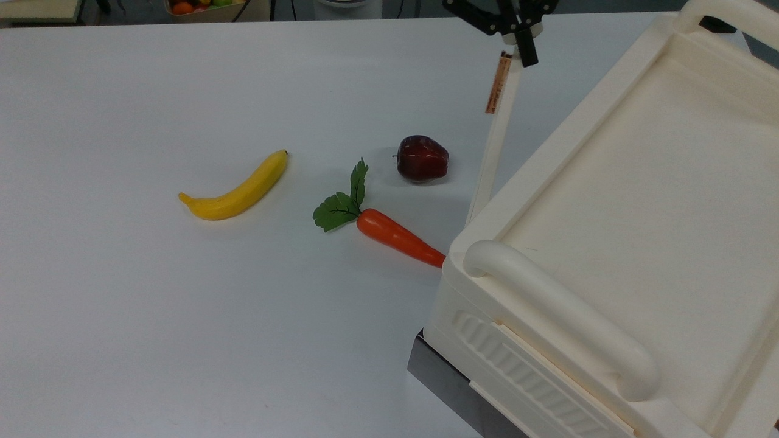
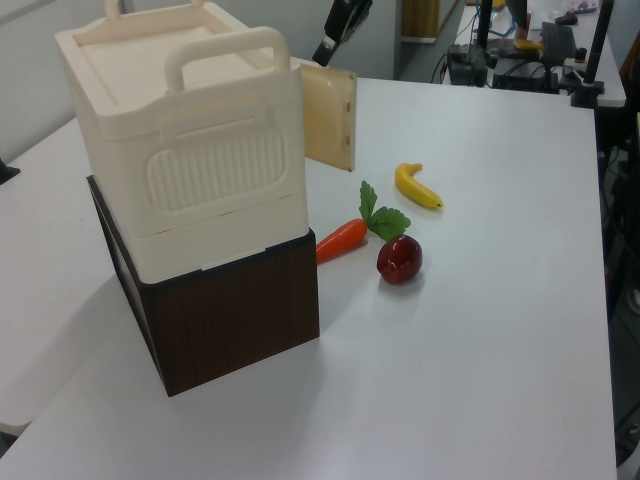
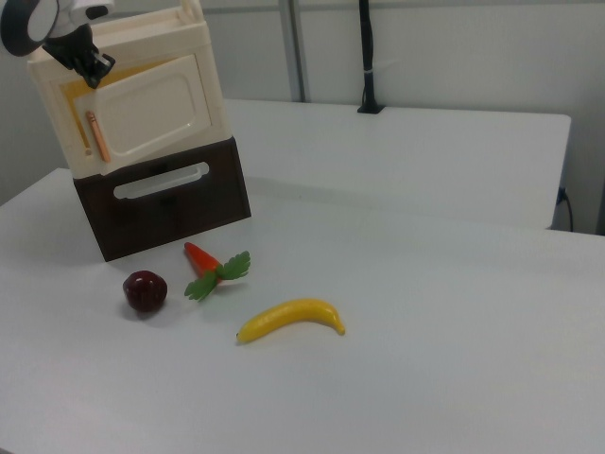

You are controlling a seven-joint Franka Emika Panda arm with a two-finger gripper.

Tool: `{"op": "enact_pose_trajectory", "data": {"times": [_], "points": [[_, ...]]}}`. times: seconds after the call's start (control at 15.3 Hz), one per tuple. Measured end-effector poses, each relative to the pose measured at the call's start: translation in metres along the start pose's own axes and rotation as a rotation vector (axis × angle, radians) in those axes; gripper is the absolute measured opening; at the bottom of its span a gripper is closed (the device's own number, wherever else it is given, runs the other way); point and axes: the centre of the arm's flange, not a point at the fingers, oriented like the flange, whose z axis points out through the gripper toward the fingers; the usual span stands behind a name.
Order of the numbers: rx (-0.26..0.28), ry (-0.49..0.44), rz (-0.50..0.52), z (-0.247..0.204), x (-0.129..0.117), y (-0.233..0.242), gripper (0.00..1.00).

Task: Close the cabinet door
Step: 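Press the door flat against the cabinet body until shut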

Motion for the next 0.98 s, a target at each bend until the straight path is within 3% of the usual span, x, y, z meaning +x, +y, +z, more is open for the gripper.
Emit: {"op": "enact_pose_trajectory", "data": {"times": [0.46,0.98], "points": [[-0.007,-0.01,0.009,-0.011,-0.002,-0.002,0.01],[-0.037,-0.076,0.015,0.025,-0.008,0.015,0.01]]}}
